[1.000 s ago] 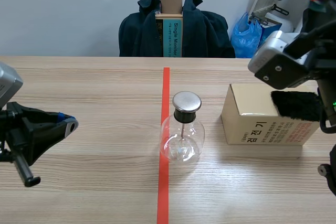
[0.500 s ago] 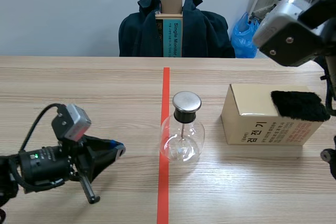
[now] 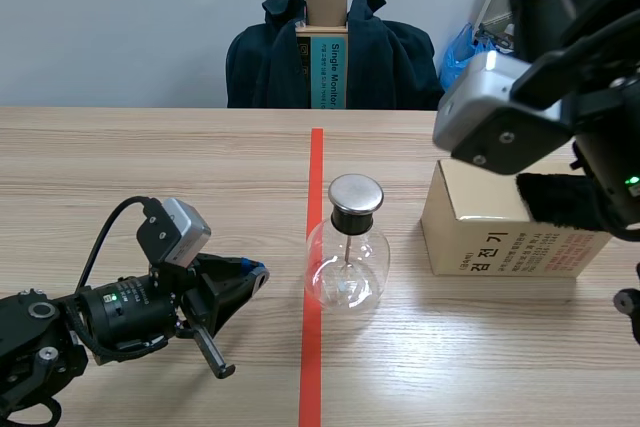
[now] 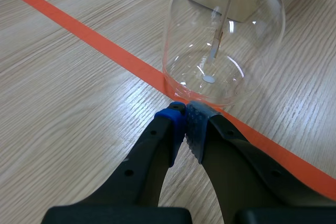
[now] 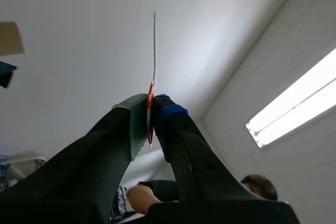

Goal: Do the electroscope experiment.
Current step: 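Bring the plate to the electroscope and point at the metal foil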

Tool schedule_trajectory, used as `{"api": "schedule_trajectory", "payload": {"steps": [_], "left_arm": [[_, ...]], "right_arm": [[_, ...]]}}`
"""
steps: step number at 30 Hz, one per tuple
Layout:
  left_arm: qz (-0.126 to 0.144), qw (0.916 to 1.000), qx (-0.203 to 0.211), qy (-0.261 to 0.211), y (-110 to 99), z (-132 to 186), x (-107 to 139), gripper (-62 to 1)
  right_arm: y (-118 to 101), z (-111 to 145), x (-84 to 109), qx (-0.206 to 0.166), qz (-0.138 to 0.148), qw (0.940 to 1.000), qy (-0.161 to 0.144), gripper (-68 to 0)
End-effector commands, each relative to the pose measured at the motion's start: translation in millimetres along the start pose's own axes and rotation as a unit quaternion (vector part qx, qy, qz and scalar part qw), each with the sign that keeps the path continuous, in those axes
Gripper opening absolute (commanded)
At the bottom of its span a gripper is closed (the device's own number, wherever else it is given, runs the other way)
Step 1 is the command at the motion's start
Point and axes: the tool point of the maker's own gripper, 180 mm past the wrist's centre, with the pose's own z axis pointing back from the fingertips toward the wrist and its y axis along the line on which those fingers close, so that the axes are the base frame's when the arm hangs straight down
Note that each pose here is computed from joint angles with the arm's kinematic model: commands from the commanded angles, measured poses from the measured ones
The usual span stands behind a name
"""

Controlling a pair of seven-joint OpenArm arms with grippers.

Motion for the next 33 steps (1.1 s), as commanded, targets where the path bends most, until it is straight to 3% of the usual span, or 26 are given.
{"api": "schedule_trajectory", "payload": {"steps": [1,4,10,16,19,26,33], "left_arm": [[-0.004,0.9997,0.002,-0.023,4.3,-1.3,13.5,-58.1],[-0.004,0.9997,0.002,-0.024,4.3,-1.3,14.0,-58.1],[-0.004,0.9997,0.002,-0.024,4.3,-1.3,14.1,-58.1],[-0.002,0.9997,0.002,-0.026,2.8,-2.7,14.7,-58.1],[-0.001,0.9996,0.001,-0.027,2.0,-3.4,15.1,-58.1],[-0.001,0.9997,-0.002,-0.026,-0.3,-4.1,14.5,-58.1],[-0.001,0.9997,-0.002,-0.026,-0.3,-4.1,14.4,-58.2]], "right_arm": [[-1.1,-3.6,6.1,0.007,0.01,0.9996,-0.024,-66.7],[22.5,1.7,15.0,0.059,0.013,0.9968,-0.053,-66.7],[70.3,23.4,18.9,0.125,0.006,0.989,-0.078,-66.7],[111.1,39.7,10.2,0.172,-0.019,0.9832,-0.058,-66.7],[121.9,42.3,2.8,0.178,-0.038,0.9825,-0.039,-66.7],[142.7,50.4,-9.3,0.201,-0.046,0.9783,-0.021,-66.7],[145.5,57.5,-2.4,0.206,-0.05,0.9765,-0.038,-66.7]]}}
